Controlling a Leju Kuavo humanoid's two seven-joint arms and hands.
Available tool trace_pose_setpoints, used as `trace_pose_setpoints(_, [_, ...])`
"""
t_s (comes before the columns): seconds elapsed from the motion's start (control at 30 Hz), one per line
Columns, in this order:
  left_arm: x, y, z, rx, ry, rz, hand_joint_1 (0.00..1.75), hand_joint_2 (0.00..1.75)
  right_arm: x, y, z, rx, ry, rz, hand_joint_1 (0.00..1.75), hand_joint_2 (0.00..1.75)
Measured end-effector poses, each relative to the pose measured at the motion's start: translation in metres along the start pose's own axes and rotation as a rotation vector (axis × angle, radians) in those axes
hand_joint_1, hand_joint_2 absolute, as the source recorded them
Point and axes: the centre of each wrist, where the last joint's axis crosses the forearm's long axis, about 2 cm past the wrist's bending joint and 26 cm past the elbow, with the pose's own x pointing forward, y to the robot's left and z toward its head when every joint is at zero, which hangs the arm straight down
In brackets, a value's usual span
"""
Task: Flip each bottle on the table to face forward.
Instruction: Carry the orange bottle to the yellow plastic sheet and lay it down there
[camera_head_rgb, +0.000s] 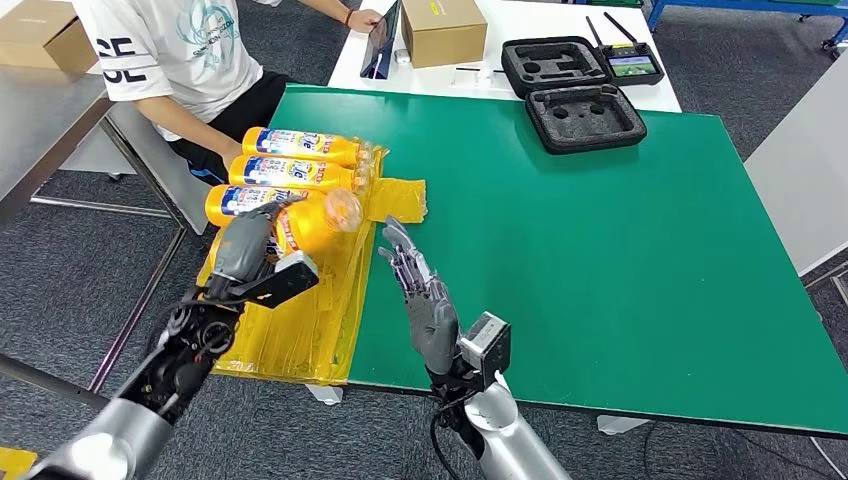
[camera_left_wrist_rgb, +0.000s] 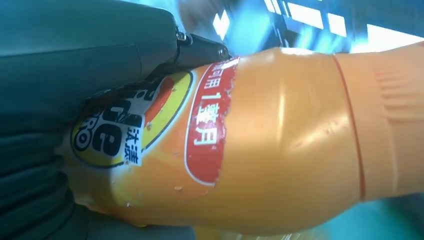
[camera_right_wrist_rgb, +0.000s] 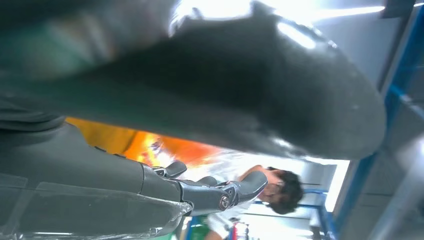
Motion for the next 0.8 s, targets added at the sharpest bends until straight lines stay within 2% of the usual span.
trace_pose_setpoints(0.13, [-0.023, 0.008, -0.012, -0.231, 0.001, 0.003, 1.75, 1.75, 0.007, 0.005, -0.004, 0.017, -0.035, -0.056, 0.0, 0.0])
trace_pose_setpoints(0.27, [-0.035, 0.017, -0.025, -0.364, 0.003, -0.01, 1.75, 1.75, 0.008, 0.006, -0.004, 0.03, -0.039, -0.079, 0.0, 0.0])
trace_pose_setpoints(0.63, [-0.04, 0.022, -0.04, -0.539, 0.005, -0.077, 1.74, 1.75, 0.005, 0.007, -0.001, 0.04, -0.022, -0.084, 0.0, 0.0])
trace_pose_setpoints(0.8, [-0.041, 0.019, -0.042, -0.686, 0.024, -0.105, 1.75, 1.75, 0.001, 0.007, 0.002, 0.038, -0.005, -0.105, 0.0, 0.0])
